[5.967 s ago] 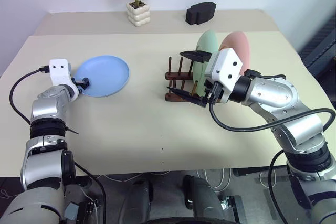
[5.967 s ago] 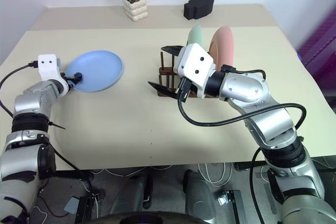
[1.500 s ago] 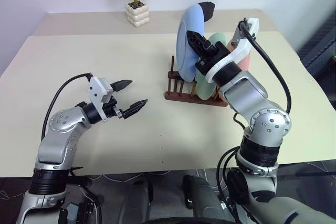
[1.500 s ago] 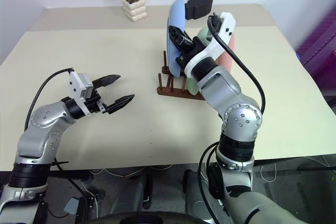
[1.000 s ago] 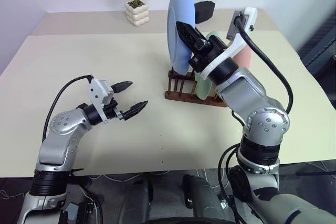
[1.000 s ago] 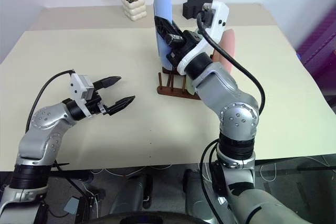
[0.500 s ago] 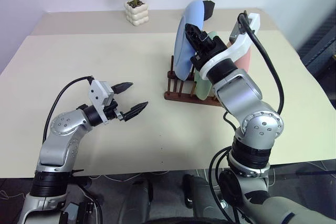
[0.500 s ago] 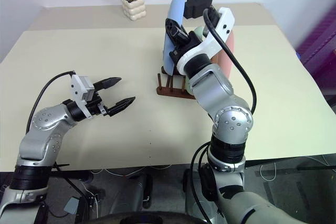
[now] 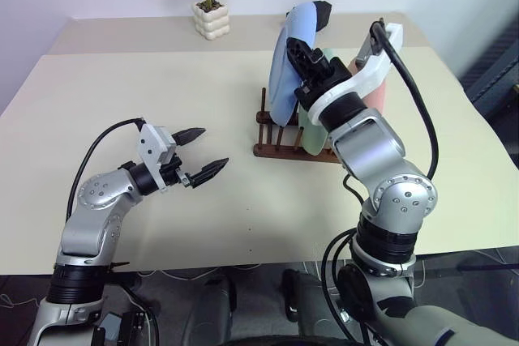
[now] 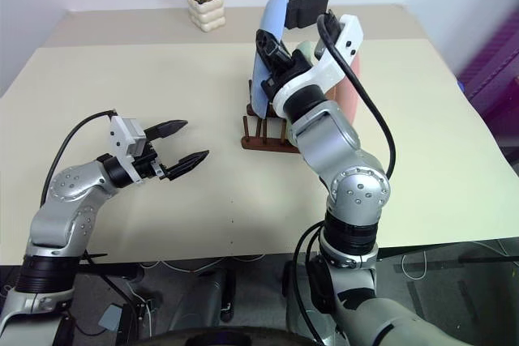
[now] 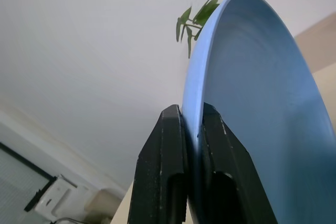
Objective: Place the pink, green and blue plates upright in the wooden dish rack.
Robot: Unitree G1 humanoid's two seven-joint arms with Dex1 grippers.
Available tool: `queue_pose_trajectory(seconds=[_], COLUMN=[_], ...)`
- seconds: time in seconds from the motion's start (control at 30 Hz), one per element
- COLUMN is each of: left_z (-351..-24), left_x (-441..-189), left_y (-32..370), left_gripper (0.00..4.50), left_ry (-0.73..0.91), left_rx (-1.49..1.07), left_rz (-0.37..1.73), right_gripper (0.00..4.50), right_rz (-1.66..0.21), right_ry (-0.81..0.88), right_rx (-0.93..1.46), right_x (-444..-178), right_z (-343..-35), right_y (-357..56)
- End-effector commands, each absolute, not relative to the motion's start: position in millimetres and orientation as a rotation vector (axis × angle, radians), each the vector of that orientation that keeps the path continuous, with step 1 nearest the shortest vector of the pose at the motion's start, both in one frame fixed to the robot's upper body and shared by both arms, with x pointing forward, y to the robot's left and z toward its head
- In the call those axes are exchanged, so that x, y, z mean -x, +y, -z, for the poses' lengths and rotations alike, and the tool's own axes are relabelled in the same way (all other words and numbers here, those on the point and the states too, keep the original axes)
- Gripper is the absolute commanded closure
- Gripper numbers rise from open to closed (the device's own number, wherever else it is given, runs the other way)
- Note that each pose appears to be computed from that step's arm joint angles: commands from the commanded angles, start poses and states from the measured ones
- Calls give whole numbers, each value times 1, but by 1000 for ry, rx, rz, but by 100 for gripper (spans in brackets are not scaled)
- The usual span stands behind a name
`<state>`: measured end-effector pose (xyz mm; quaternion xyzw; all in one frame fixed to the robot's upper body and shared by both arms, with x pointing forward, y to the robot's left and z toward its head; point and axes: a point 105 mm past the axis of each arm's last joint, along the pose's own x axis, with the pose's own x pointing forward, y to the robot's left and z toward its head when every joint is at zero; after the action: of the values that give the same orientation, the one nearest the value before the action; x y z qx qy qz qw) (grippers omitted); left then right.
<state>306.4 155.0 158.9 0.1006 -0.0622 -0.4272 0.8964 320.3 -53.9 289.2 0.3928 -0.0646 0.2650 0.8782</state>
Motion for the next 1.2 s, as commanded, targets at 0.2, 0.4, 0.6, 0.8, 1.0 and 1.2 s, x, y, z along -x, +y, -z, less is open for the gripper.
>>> queue_pose_trajectory(seconds=[0.2, 0.4, 0.6, 0.8, 1.0, 1.2], left_z=[-167, -168, -168, -167, -166, -166], left_x=[-306, -305, -305, -304, -304, -304], left_y=[153, 153, 153, 152, 152, 152], left_gripper=[3, 3, 3, 0, 0, 0], left_ry=[-172, -173, -173, -168, -166, -166], left_rx=[-234, -237, -236, -228, -226, -227], left_rz=[888, 889, 890, 900, 901, 901], right_gripper=[450, 450, 450, 343, 49, 5], right_rz=[-632, -585, -549, -538, -545, -551], right_ry=[-220, -167, -116, -75, -74, -110], right_rx=[-821, -878, -904, -904, -882, -816], right_x=[-306, -311, -316, -318, -319, -320], right_z=[-311, -300, -291, -285, -285, -290], right_y=[-48, -50, -51, -50, -49, -52])
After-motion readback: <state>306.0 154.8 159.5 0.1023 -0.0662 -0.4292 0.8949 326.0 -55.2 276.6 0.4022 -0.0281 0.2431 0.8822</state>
